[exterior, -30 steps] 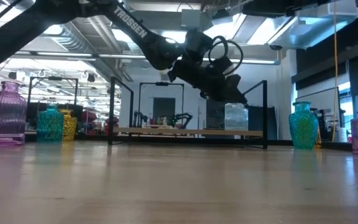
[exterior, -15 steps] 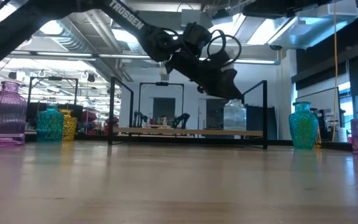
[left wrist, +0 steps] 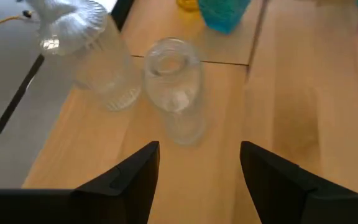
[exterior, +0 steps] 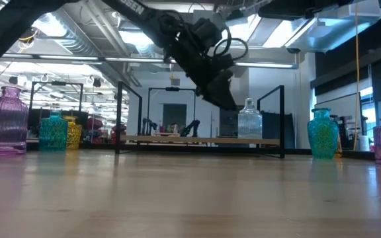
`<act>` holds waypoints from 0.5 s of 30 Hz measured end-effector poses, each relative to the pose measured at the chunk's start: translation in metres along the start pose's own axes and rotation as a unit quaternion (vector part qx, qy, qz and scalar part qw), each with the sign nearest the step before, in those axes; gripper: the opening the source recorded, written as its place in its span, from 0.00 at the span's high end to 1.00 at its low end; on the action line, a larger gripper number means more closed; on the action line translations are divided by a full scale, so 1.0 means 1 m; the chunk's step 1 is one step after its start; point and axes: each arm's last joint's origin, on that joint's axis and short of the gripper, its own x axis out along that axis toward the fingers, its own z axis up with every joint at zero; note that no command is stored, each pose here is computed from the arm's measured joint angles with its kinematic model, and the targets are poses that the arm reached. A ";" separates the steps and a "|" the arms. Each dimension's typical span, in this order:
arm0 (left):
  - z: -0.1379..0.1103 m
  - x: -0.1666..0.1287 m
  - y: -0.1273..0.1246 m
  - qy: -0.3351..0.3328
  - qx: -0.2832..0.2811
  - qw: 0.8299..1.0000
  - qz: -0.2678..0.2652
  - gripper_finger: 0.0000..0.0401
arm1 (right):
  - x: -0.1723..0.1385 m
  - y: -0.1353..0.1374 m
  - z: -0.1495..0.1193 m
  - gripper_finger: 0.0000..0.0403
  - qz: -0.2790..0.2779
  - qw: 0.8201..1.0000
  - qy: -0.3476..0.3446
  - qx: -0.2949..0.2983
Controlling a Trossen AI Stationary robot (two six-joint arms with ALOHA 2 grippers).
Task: Sort vases onto shelf
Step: Put the right transparent vase on the shelf aligned with the other transparent vase
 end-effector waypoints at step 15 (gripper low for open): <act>-0.003 0.026 0.007 -0.051 -0.011 0.998 0.035 0.46 | 0.000 -0.001 0.002 0.41 0.000 1.000 -0.011 0.003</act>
